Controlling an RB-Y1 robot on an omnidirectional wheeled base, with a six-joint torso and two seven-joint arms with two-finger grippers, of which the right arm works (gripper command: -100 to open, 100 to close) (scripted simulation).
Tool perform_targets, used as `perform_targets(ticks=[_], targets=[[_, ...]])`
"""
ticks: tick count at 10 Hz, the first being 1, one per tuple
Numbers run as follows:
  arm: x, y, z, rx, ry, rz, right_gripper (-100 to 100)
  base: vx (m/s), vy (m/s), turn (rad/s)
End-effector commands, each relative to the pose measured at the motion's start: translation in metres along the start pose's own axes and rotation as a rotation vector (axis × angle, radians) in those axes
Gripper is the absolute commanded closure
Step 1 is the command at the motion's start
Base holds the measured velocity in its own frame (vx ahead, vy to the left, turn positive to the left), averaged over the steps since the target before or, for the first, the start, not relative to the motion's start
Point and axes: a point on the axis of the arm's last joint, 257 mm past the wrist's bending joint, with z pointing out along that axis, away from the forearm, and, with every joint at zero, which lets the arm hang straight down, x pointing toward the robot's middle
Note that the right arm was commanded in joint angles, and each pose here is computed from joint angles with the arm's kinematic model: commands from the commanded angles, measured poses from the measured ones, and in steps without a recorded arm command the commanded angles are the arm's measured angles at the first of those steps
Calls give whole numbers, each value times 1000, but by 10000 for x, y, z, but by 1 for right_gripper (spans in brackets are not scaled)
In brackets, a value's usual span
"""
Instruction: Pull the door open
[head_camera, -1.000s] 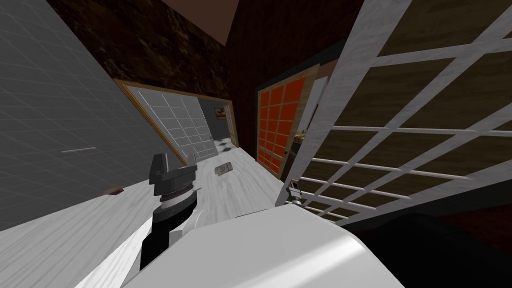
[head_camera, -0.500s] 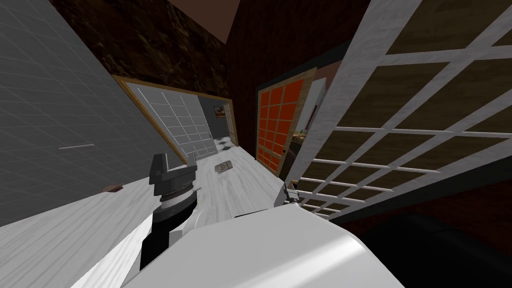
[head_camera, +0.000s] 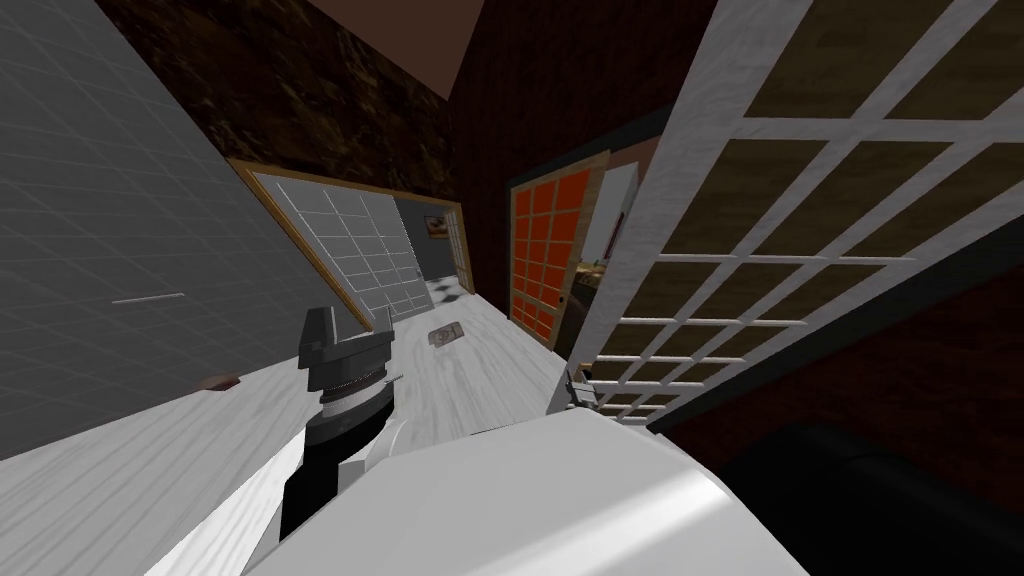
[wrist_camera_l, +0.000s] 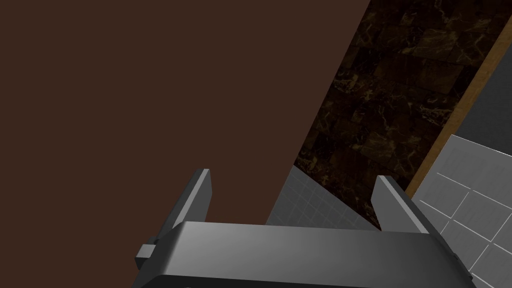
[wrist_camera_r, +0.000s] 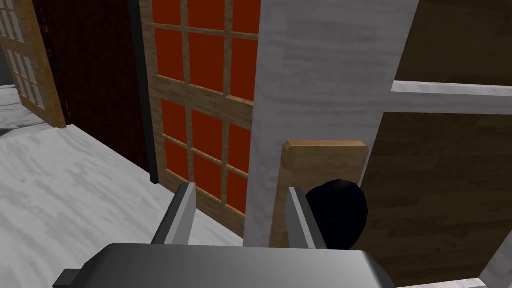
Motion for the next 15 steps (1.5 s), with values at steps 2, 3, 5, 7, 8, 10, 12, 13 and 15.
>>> perform_targets(ticks=[2,3,5,7,8,10,12,13,15], targets=[[-11,207,-27,-20,4,-4,-100,-10,1,158],[-13,343,-44,-33,7,-7,-100,22,-31,92],[-10,480,-63,-47,10,-10,-100,24,-44,89],[7,340,-52,-28,15,2,-100,12,-15,39],[7,340,-52,-28,15,2,100,3,12,-15],[7,340,-52,-28,15,2,100,-5,-1,-3],[7,340,-52,-28,15,2,100,0,0,0],[7,340,-52,-28,15,2,100,0,0,0],[-3,245,-239,-2,7,-4,-100,-72,-15,24]])
